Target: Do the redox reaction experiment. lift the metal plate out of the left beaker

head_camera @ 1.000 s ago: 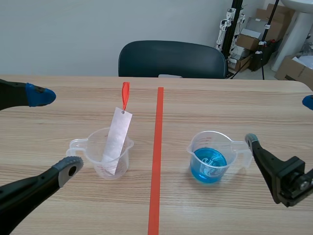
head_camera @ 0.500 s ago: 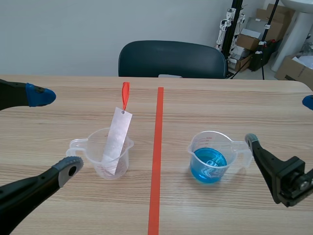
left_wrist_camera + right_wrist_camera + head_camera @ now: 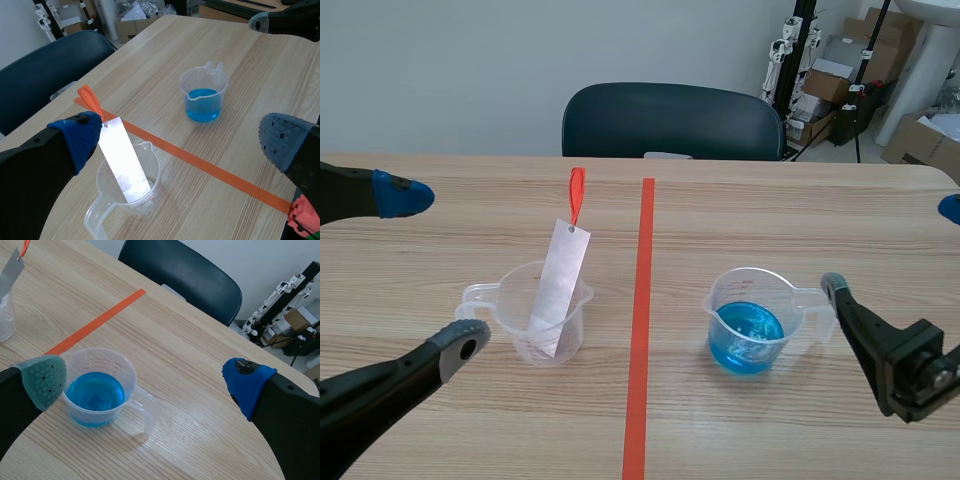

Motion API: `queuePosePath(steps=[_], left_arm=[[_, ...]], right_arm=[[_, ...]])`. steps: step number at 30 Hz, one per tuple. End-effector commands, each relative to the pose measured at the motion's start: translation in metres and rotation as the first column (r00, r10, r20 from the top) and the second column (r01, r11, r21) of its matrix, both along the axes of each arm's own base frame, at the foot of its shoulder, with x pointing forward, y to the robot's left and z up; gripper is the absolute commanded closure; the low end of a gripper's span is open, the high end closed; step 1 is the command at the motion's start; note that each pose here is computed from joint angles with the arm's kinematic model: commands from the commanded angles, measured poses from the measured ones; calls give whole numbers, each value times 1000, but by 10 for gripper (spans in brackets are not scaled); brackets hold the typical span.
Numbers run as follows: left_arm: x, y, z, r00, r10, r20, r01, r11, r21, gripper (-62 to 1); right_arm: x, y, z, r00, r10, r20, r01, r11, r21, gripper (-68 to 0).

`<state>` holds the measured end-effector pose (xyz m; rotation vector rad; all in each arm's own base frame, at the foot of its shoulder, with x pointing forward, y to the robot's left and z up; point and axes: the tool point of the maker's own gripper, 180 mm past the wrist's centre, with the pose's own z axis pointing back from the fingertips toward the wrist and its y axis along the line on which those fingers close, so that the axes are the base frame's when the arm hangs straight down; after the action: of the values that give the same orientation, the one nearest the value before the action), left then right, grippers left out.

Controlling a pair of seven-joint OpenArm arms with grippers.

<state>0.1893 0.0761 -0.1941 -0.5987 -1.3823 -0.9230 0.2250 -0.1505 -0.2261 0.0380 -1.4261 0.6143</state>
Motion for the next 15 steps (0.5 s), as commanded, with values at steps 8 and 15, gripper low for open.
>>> queuePosePath(steps=[8,15], left_arm=[[0,-3,7,1000,-1,14,1,1000,-28,-623],[0,-2,5,1000,0,5,0,1000,-20,-623]], right_arm=[[4,5,12,999,16,37,-16,1000,9,-679],[4,5,12,999,17,40,-17,1000,8,-679]])
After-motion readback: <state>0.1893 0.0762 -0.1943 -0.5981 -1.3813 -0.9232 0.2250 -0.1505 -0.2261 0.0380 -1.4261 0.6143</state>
